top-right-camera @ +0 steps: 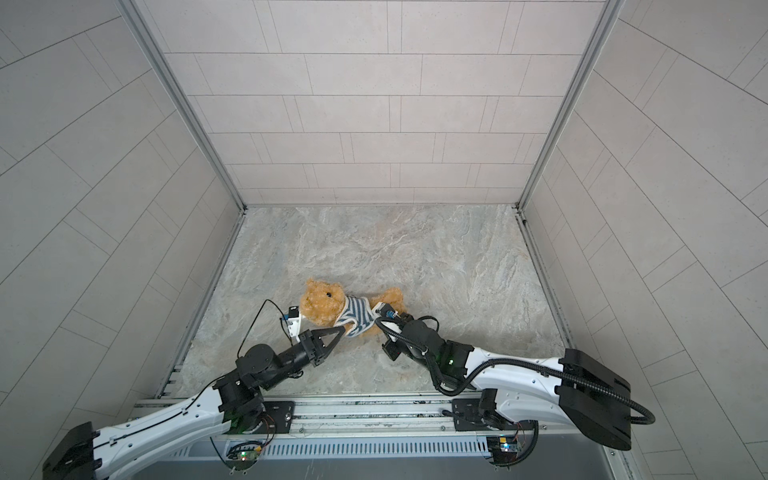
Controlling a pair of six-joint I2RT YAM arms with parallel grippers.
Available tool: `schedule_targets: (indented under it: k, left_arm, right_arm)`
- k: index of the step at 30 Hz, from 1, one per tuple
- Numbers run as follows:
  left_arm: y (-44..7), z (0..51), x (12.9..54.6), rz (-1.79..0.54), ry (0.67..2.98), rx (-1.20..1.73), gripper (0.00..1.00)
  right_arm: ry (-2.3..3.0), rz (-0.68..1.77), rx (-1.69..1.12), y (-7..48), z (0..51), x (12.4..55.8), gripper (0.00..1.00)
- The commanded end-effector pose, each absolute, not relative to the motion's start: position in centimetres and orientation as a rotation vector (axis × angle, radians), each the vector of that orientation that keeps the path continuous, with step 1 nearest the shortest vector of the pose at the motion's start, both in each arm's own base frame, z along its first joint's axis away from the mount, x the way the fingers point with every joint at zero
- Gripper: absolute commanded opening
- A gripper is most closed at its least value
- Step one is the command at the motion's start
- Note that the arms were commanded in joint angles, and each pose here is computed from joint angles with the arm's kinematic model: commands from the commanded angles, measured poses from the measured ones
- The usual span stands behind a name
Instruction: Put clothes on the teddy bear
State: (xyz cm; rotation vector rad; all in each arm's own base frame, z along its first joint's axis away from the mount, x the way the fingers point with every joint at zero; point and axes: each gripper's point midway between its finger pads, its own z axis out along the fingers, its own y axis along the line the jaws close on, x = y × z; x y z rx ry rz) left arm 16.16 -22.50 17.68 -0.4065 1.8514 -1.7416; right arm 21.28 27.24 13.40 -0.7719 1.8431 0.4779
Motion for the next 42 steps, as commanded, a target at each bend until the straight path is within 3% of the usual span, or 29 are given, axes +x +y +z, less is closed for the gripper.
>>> schedule_targets:
  k: [1,4,14,21,29,35,42]
  left_arm:
    - [-21.7,20.2,16.2,-1.81,1.701,-0.398,0.0]
    - [-21.8,19.7,16.4,-1.793,1.727,-0.409,0.0]
    - [-22.0,19.0,16.5,-1.78,1.751,-0.419,0.0]
    - [-22.2,18.7,16.6,-1.768,1.768,-0.413,0.0]
    - [-22.4,18.9,16.5,-1.783,1.763,-0.408,0.0]
    - [-22.1,18.9,16.4,-1.786,1.753,-0.411,0.0]
    - [-21.5,19.5,16.4,-1.804,1.701,-0.418,0.0]
  right_arm:
    - [2.028,0.265,-0.756,22.9,8.3,21.8,0.0]
    - [1.938,0.459,-0.85,25.4,10.5,19.9,0.0]
    - [1.742,0.613,-0.915,28.5,16.3,18.0,0.39]
    - [1.668,0.746,-0.9,31.9,19.5,17.7,0.45]
    - [1.703,0.787,-0.952,34.8,17.5,17.9,0.38]
    - [1.769,0.683,-0.905,33.6,15.7,19.1,0.0]
    - [1.91,0.512,-0.776,29.3,13.2,21.2,0.0]
